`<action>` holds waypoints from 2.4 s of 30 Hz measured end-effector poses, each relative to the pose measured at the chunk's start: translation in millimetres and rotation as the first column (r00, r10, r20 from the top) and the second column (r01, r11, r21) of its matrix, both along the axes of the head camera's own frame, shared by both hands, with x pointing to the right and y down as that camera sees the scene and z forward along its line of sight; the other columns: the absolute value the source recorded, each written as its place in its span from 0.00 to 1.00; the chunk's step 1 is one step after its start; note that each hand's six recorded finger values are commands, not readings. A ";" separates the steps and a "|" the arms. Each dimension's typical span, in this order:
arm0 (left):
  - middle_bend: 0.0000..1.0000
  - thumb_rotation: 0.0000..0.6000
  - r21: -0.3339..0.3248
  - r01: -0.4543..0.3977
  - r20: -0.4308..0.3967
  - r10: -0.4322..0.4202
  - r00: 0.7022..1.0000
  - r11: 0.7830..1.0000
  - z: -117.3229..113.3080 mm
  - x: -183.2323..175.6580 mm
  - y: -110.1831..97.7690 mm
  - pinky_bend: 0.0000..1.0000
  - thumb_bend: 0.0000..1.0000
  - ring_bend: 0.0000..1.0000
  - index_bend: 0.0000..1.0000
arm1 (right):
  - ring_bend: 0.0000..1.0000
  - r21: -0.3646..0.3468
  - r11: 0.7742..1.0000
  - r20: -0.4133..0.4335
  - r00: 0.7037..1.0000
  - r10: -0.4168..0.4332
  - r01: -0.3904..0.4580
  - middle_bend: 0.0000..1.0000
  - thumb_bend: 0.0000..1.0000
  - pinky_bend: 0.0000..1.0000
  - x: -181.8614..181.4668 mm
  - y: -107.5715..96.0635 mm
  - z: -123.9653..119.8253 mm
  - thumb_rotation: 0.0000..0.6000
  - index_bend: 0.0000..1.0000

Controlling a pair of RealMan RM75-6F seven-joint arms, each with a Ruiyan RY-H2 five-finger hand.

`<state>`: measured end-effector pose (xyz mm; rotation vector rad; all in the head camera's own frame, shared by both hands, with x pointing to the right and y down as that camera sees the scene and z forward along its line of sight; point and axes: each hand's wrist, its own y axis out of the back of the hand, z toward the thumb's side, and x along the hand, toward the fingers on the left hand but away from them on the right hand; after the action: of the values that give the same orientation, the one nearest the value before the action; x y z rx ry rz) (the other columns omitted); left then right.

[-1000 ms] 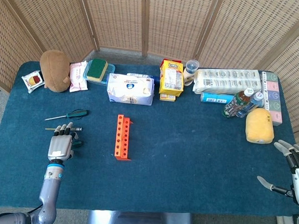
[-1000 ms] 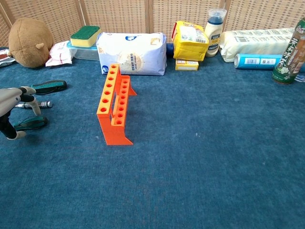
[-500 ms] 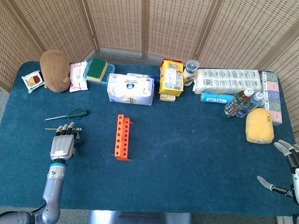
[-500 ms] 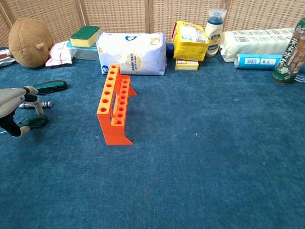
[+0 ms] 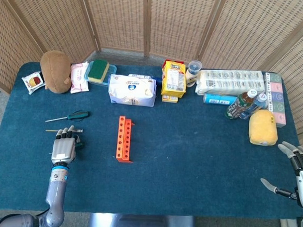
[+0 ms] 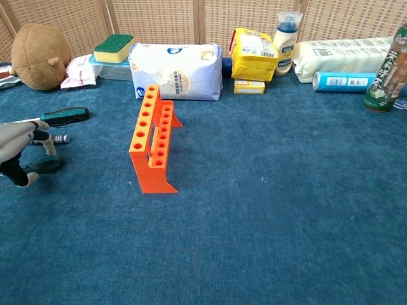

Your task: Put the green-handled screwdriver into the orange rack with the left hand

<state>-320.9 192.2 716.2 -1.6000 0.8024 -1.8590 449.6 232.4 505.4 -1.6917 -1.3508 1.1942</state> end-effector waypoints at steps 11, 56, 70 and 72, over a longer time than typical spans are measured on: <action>0.00 1.00 0.001 -0.010 -0.001 0.010 1.000 1.000 1.1 5.1 1.3 0.09 0.38 0.00 0.44 | 0.14 0.000 1.000 0.003 1.000 0.000 0.000 0.13 0.04 0.06 0.2 -0.2 -0.3 0.77 0.14; 0.00 1.00 0.129 0.142 -0.294 -0.099 0.951 0.981 -91.8 -30.4 -26.3 0.09 0.38 0.00 0.44 | 0.14 -0.009 1.000 -0.014 1.000 -0.003 0.003 0.13 0.04 0.06 -3.0 0.3 4.8 0.77 0.14; 0.00 1.00 0.173 0.187 -0.431 -0.097 0.897 0.967 -127.7 -24.4 -34.3 0.09 0.38 0.00 0.47 | 0.14 -0.010 1.000 -0.014 1.000 -0.005 0.005 0.13 0.04 0.06 -3.3 0.6 4.9 0.77 0.14; 0.00 1.00 0.189 0.193 -0.473 -0.083 0.877 0.963 -133.2 -22.1 -36.6 0.09 0.38 0.00 0.48 | 0.14 -0.012 1.000 -0.015 1.000 -0.006 0.006 0.13 0.04 0.06 -3.7 0.8 5.4 0.77 0.14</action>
<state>-343.1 155.5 583.0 -1.8959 1.3202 -1.4133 445.9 233.2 510.8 -1.6905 -1.3314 1.2117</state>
